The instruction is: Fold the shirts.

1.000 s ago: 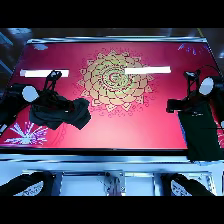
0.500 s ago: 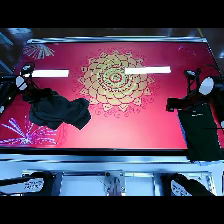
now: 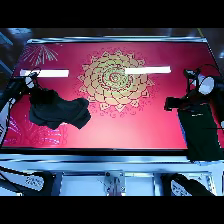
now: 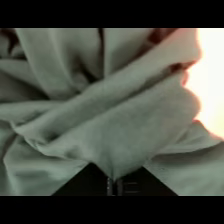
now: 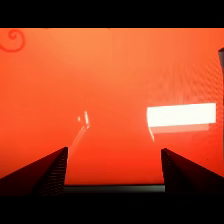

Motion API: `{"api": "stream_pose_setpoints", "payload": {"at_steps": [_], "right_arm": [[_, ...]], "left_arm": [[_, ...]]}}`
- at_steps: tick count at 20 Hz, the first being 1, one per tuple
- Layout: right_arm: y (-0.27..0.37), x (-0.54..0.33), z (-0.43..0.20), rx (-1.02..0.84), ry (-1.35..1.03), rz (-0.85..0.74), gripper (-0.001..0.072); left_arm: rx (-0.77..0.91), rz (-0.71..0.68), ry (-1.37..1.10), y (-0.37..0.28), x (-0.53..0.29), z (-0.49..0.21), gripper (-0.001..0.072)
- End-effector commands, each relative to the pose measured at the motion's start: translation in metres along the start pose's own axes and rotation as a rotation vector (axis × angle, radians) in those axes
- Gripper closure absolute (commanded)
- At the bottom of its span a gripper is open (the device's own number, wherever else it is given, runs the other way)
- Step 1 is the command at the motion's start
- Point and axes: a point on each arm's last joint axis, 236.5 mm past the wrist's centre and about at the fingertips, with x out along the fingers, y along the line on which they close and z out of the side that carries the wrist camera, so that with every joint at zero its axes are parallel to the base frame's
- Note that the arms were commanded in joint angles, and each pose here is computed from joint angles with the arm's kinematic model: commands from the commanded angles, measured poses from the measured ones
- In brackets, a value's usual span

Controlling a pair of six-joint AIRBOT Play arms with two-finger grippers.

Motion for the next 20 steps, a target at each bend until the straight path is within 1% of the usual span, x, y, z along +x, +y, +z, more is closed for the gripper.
{"api": "stream_pose_setpoints", "payload": {"at_steps": [1,4,5,8,10,12,14,17,20], "right_arm": [[-0.002,-0.001,0.013,-0.007,-0.056,-0.010,0.0019],[-0.014,-0.005,0.015,-0.024,-0.072,-0.064,0.0019],[-0.015,-0.012,0.016,-0.026,-0.091,-0.069,0.0019],[-0.017,-0.050,0.021,-0.035,-0.210,-0.084,0.0019],[-0.015,-0.083,0.022,-0.038,-0.312,-0.083,0.0019],[-0.013,-0.115,0.014,-0.040,-0.394,-0.080,0.0019],[-0.016,-0.143,0.004,-0.042,-0.462,-0.095,0.0019],[-0.029,-0.162,-0.018,-0.040,-0.470,-0.152,0.0019],[-0.034,-0.148,-0.044,-0.030,-0.337,-0.170,0.0020]], "left_arm": [[0.123,-0.051,-0.117,-0.025,-0.052,0.030,0.0667],[0.281,-0.141,-0.380,-0.080,-0.172,0.055,0.0667],[0.331,-0.206,-0.474,-0.105,-0.221,0.051,0.0667],[0.418,-0.455,-0.689,-0.176,-0.342,0.009,0.0667],[0.487,-0.594,-0.694,-0.216,-0.376,-0.032,0.0667],[0.565,-0.700,-0.641,-0.256,-0.383,-0.071,0.0667],[0.652,-0.747,-0.573,-0.293,-0.372,-0.106,0.0667],[0.759,-0.758,-0.441,-0.341,-0.328,-0.151,0.0667],[0.821,-0.712,-0.287,-0.376,-0.259,-0.186,0.0666]]}}
